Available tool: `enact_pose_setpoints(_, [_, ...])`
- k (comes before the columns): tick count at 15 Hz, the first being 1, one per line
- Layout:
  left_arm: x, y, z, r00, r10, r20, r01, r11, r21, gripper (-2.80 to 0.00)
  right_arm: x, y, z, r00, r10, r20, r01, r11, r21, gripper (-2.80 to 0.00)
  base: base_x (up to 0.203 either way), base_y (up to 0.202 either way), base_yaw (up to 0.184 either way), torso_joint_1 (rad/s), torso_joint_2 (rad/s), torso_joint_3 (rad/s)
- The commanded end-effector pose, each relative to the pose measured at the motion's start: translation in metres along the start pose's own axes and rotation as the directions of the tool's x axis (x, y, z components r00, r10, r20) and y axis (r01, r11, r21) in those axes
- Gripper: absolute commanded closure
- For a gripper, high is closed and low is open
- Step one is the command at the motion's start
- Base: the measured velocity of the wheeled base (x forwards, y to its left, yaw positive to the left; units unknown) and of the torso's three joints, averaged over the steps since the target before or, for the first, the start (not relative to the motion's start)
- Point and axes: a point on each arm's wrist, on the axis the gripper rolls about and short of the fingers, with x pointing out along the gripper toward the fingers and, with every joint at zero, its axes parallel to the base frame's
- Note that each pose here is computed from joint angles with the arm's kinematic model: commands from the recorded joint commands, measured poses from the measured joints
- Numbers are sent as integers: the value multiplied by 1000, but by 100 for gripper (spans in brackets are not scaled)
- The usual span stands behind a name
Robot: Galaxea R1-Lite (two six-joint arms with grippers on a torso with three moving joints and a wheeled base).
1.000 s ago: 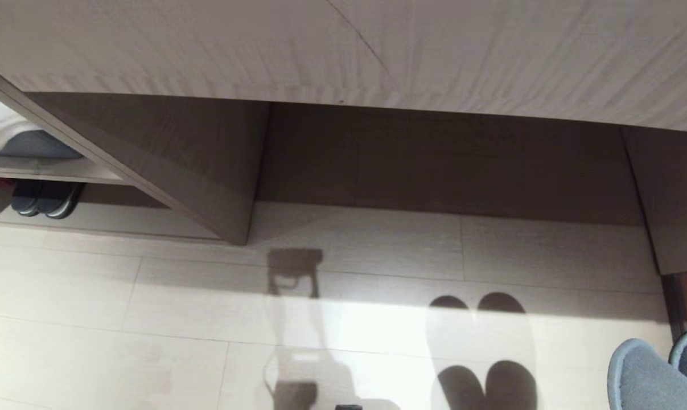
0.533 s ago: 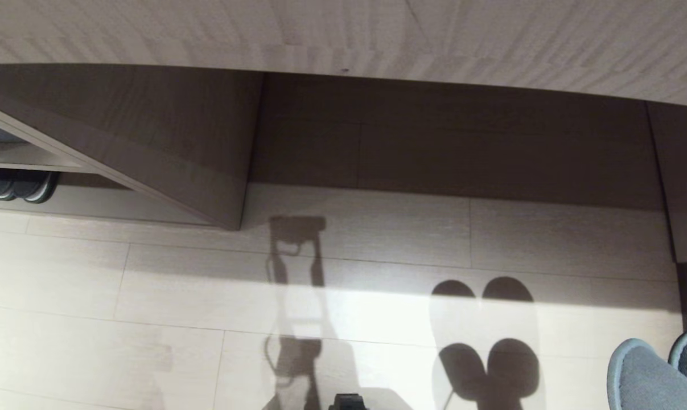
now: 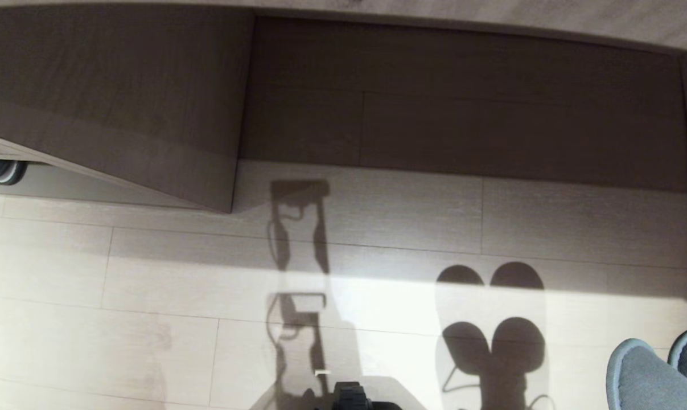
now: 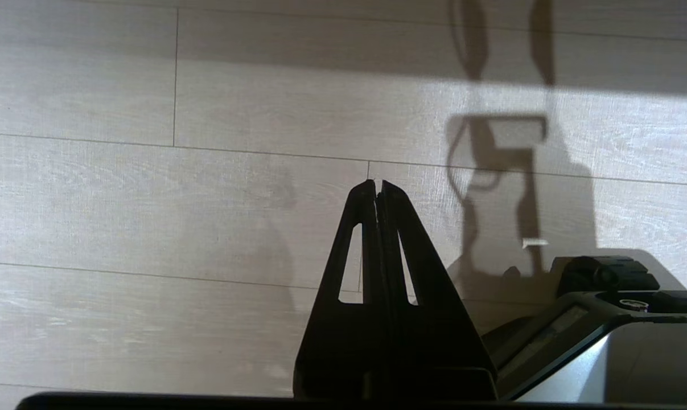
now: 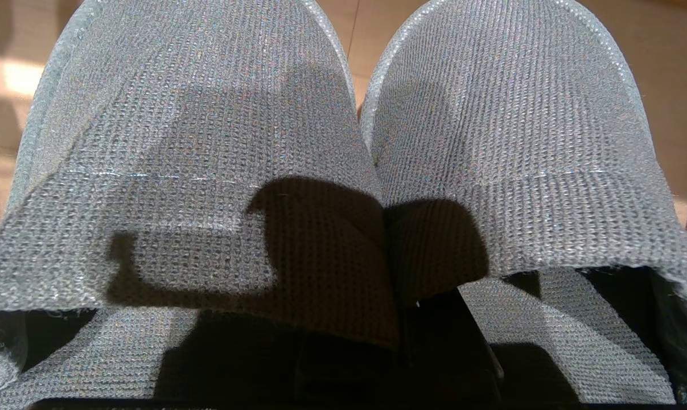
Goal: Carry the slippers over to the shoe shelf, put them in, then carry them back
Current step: Place the slippers on the floor
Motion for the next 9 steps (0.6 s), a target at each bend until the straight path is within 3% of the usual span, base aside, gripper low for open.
enact_pose_setpoints(1, [0, 0, 0, 1000, -1, -2, 1, 1000, 0, 0, 0, 0, 0, 1000, -1, 0, 1, 1000, -2, 0, 0, 0, 0, 2, 7, -195])
enact_pose_setpoints(9, [0, 0, 0, 1000, 1, -2, -1, 1000, 0, 0, 0, 0, 0, 1000, -1, 0, 1, 1000, 1, 0, 0, 0, 0, 3, 3, -199])
